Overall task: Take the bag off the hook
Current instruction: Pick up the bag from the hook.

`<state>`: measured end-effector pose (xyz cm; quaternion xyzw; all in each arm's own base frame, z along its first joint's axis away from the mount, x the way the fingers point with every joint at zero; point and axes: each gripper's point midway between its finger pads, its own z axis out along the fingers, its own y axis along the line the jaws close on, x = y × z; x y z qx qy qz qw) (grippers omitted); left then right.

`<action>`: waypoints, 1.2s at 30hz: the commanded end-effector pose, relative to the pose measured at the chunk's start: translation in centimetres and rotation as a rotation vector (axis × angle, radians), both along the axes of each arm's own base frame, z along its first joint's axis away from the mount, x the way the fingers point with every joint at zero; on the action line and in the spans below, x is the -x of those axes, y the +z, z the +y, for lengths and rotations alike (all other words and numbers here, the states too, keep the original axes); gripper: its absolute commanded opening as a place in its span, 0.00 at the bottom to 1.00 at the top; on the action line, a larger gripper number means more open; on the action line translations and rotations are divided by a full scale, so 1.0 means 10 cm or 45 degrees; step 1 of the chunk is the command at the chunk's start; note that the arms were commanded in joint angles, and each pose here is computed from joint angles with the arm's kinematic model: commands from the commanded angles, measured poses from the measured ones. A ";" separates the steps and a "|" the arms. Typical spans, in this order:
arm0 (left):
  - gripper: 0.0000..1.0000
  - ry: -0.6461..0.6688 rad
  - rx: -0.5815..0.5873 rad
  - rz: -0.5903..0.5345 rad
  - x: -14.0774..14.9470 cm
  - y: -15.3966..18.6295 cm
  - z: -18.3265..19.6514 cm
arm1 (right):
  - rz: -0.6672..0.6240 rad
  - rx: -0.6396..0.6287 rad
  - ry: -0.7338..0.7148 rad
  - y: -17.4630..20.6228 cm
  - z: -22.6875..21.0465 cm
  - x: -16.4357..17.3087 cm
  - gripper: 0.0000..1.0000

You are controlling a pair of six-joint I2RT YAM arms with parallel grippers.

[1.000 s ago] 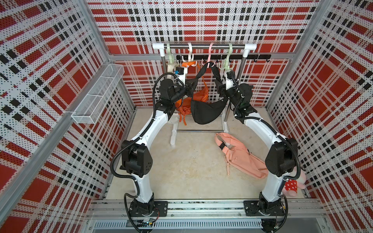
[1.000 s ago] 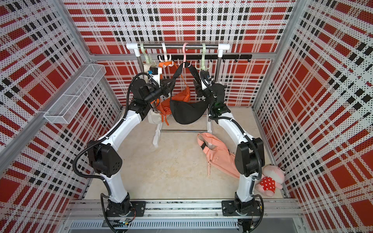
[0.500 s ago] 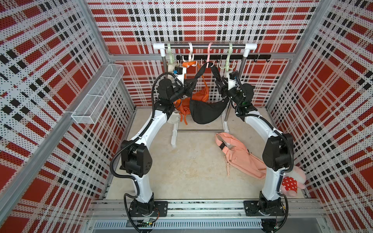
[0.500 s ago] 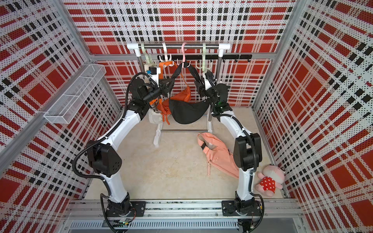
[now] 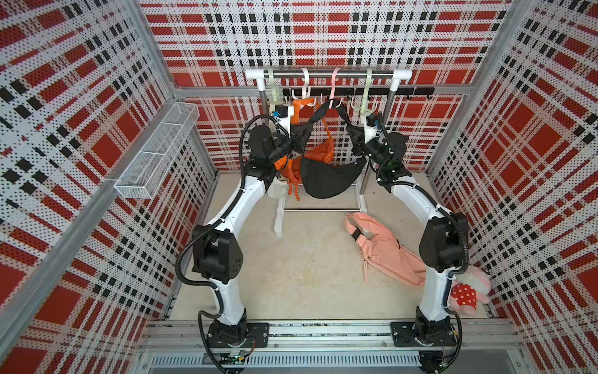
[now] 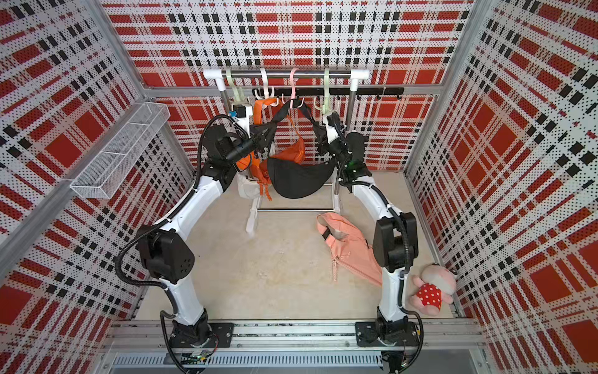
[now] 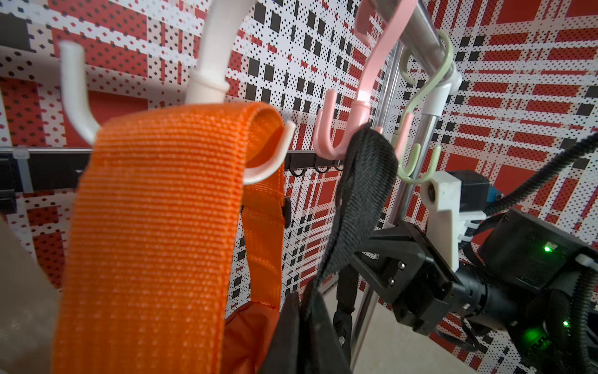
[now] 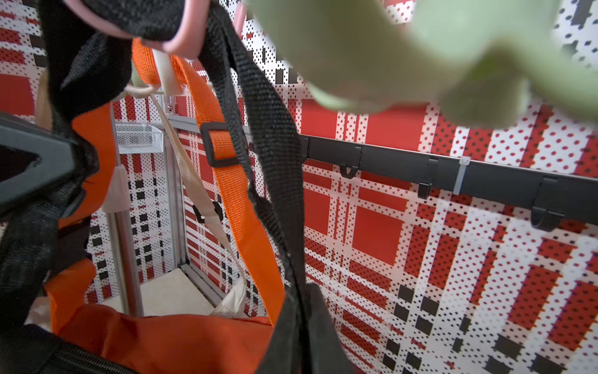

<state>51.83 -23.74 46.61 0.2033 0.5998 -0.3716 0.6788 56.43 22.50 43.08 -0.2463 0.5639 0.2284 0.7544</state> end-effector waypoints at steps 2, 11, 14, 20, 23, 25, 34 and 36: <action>0.00 -0.020 0.035 -0.070 0.06 0.20 0.05 | -0.067 -0.006 0.008 0.16 0.00 0.05 0.03; 0.00 -0.038 0.060 -0.089 0.12 0.30 0.04 | -0.115 0.014 -0.024 0.40 0.04 0.27 0.00; 0.00 -0.032 0.066 -0.097 0.14 0.34 0.03 | -0.115 0.000 -0.051 0.49 0.02 0.29 0.00; 0.00 -0.002 0.070 -0.121 0.14 0.45 0.01 | -0.125 -0.035 -0.088 0.70 -0.03 0.31 0.00; 0.00 0.004 0.080 -0.128 0.14 0.49 0.00 | -0.132 -0.043 -0.090 0.76 -0.05 0.32 0.00; 0.00 0.010 0.086 -0.129 0.13 0.51 -0.01 | -0.136 -0.051 -0.096 0.82 -0.06 0.34 0.00; 0.00 0.004 0.073 -0.158 0.26 0.63 -0.04 | -0.170 -0.052 -0.075 0.94 -0.03 0.56 0.00; 0.00 -0.001 0.062 -0.166 0.32 0.65 -0.06 | -0.193 -0.047 -0.066 0.97 0.00 0.66 0.00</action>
